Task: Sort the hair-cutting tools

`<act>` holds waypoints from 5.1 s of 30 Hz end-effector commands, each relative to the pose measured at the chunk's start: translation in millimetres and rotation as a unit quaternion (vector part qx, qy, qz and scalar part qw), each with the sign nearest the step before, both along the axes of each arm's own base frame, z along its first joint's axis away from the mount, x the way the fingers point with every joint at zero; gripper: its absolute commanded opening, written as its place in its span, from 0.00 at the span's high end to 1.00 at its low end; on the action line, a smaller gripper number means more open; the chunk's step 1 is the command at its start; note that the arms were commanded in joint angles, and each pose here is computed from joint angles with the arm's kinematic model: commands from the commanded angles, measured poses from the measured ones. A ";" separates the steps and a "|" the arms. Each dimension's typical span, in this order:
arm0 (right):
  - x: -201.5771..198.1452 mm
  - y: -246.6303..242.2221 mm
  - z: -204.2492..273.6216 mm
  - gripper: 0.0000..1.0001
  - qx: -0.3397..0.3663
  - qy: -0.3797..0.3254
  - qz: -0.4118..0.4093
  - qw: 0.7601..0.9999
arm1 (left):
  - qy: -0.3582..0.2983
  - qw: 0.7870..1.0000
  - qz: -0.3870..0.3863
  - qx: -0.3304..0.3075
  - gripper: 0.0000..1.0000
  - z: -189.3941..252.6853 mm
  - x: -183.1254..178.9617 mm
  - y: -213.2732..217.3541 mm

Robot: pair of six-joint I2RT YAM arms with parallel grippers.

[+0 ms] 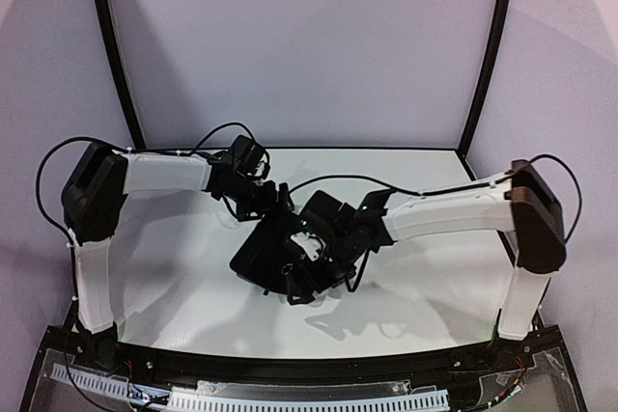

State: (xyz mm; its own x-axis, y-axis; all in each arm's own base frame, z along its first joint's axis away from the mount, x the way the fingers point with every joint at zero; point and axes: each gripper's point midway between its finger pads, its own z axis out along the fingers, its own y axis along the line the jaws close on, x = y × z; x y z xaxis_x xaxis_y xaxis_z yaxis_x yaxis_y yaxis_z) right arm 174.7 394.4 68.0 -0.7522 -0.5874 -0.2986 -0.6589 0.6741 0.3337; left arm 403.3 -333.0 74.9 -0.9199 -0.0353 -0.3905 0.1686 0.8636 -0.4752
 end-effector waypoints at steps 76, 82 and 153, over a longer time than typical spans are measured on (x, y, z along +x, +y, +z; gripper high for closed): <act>40.0 -52.1 -55.3 0.42 -0.094 0.070 -0.186 0.976 | 0.028 0.986 0.140 0.083 0.62 -48.3 -33.5 65.9; 51.7 -61.9 -34.6 0.30 -0.104 0.022 -0.179 0.978 | 0.008 0.985 0.146 0.095 0.61 -30.2 -30.1 72.7; 229.4 -270.0 -80.0 0.30 -0.206 0.000 0.162 0.965 | -0.151 0.947 0.252 0.129 0.01 127.5 -121.5 213.0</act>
State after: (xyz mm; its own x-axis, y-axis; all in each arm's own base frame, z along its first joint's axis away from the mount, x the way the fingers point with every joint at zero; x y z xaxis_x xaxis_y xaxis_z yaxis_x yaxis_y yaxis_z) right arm 428.9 123.7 19.3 -0.4829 -0.8737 -0.0590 -0.8728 0.4857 -0.0490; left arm 285.6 -119.2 204.0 -0.6532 -0.3066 -0.6923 -0.2108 0.9518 -0.2227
